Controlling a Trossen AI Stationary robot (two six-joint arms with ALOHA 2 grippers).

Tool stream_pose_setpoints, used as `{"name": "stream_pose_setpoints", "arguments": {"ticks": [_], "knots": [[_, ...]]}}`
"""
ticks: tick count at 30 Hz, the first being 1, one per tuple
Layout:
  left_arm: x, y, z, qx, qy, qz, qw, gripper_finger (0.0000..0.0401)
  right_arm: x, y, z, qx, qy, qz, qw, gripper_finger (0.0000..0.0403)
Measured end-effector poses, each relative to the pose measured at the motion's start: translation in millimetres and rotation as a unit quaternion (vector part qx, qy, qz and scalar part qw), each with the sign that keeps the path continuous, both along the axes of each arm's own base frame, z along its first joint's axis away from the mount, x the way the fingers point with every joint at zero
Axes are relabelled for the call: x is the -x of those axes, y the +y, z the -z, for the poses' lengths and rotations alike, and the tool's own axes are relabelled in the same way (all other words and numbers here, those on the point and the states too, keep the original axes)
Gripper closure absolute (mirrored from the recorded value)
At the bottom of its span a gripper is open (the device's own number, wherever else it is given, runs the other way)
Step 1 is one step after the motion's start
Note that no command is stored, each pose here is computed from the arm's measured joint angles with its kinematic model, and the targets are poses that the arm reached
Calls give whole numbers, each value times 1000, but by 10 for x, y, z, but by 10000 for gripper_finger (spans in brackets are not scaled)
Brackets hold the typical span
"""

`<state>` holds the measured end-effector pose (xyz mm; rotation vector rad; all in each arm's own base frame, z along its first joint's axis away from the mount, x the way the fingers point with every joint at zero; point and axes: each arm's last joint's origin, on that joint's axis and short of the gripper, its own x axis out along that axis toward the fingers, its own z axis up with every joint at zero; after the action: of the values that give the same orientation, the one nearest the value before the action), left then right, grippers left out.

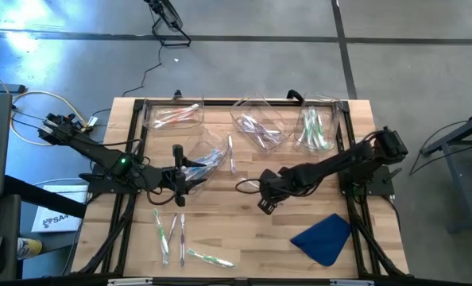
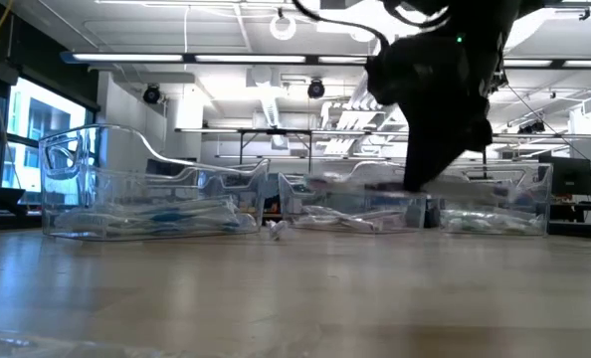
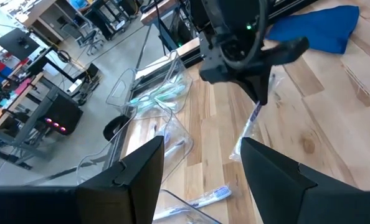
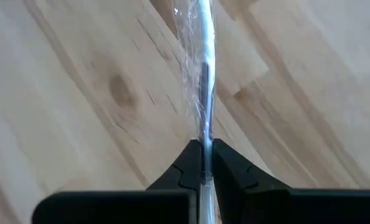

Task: Pick & Place Toothbrushes
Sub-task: Put the purple toothbrush into the top center transparent bin

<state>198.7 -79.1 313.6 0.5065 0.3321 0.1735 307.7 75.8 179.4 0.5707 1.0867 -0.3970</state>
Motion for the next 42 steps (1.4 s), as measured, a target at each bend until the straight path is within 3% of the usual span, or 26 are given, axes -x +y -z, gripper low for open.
{"name": "stream_pose_setpoints", "arguments": {"ticks": [15, 29, 35, 42], "knots": [[0, 0, -2, 0, -1, 0, 1000, 195, 172, -126, -561, 21, -99, -14, 995, 390], [-1, -1, -3, 1, -2, 0, 1000, 195, 285, -329, -859, 23, -153, -33, 987, 390], [-1, 0, -3, 1, -2, 0, 1000, 195, 334, -530, -1014, 43, -189, -22, 981, 390], [-2, -1, -6, 1, -3, 0, 1000, 195, 369, -875, -1084, 105, -196, 28, 975, 390]]}}
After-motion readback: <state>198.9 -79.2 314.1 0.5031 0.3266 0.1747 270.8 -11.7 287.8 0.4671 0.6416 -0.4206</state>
